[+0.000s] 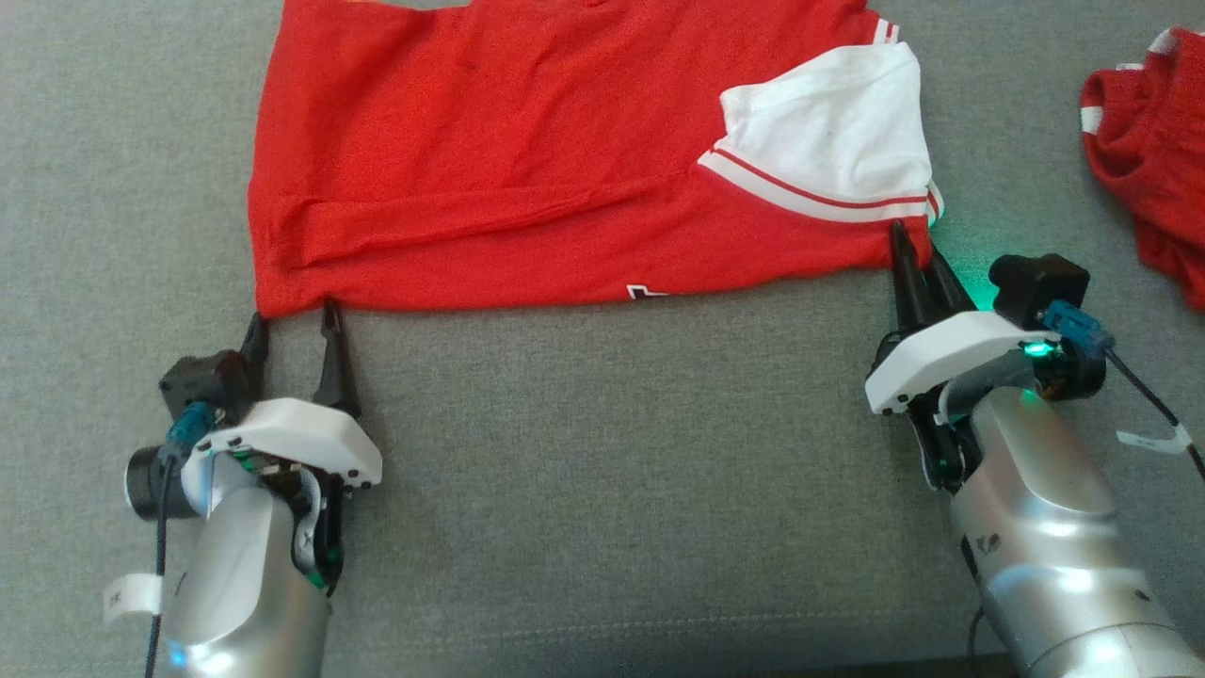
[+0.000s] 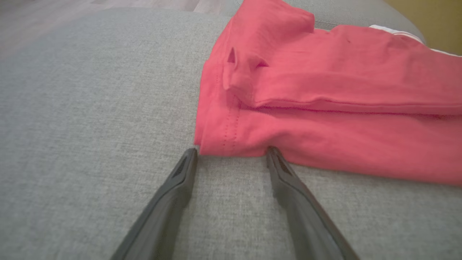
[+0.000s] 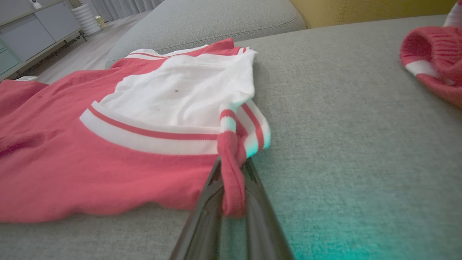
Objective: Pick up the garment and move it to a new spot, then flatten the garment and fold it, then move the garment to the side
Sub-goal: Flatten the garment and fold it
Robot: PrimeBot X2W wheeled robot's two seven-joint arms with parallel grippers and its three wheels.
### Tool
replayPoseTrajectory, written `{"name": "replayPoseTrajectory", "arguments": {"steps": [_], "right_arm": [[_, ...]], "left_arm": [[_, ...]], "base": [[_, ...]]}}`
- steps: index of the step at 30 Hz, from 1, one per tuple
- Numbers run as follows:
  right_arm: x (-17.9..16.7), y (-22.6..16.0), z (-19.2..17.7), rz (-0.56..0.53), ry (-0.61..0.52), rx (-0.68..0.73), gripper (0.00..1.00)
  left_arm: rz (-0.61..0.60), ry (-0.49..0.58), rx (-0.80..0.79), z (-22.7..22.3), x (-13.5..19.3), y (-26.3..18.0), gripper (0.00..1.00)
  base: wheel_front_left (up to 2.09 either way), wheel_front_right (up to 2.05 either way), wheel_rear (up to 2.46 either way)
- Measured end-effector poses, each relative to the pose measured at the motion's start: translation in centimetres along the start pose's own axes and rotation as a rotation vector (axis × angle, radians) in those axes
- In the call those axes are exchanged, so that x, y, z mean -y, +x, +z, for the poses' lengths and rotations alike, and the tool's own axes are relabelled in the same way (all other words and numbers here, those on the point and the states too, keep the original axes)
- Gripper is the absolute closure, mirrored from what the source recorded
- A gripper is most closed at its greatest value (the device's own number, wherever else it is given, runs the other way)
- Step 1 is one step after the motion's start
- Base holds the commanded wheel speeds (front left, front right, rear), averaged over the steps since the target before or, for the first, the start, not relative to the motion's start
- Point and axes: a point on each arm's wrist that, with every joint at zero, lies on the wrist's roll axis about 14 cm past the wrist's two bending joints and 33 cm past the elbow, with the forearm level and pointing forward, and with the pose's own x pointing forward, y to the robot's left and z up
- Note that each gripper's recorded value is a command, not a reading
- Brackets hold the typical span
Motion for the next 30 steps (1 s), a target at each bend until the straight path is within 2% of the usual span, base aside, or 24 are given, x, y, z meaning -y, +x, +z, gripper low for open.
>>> {"name": "replayPoseTrajectory", "arguments": {"steps": [17,30], "right_arm": [[-0.1,-0.4,0.6,0.000,0.012,0.012,1.00],[0.0,-0.6,0.4,0.004,0.006,0.008,1.00]], "left_arm": [[-0.051,-0.086,0.090,2.7,0.6,-0.5,0.00],[-0.009,-0.113,0.009,0.4,-0.2,0.2,0.00]], "base": [[0.00,0.00,0.00],[0.00,0.00,0.00]]}}
